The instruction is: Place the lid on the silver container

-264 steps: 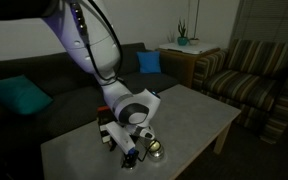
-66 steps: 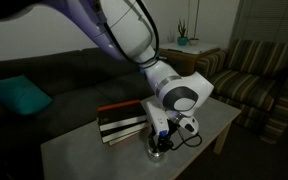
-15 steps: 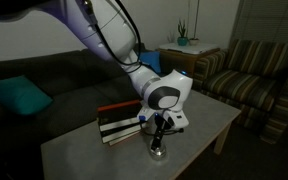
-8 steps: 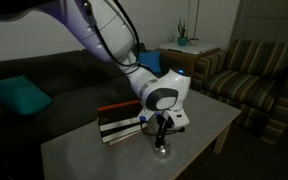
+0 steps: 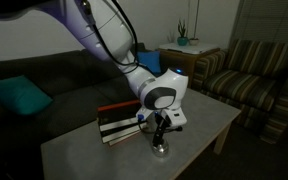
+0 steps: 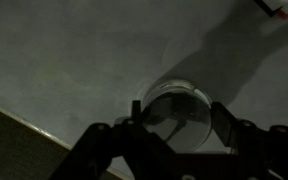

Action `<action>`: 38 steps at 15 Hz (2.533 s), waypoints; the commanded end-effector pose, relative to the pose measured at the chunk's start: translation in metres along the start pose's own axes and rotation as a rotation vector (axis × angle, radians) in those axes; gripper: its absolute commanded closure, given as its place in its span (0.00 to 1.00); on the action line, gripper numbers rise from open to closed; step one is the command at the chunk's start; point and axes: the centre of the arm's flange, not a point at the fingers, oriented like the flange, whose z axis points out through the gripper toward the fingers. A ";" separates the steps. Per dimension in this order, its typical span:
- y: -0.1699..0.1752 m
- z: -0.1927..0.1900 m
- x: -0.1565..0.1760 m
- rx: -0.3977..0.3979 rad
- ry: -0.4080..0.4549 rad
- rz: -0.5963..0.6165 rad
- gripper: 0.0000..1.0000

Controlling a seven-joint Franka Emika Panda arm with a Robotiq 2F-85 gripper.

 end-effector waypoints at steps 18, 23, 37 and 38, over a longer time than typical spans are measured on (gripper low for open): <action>0.030 -0.026 -0.010 0.056 0.168 0.091 0.56; 0.025 -0.036 -0.002 0.087 0.169 0.046 0.56; 0.001 0.017 -0.007 0.076 0.073 -0.018 0.56; 0.001 0.018 -0.007 0.081 0.073 -0.013 0.56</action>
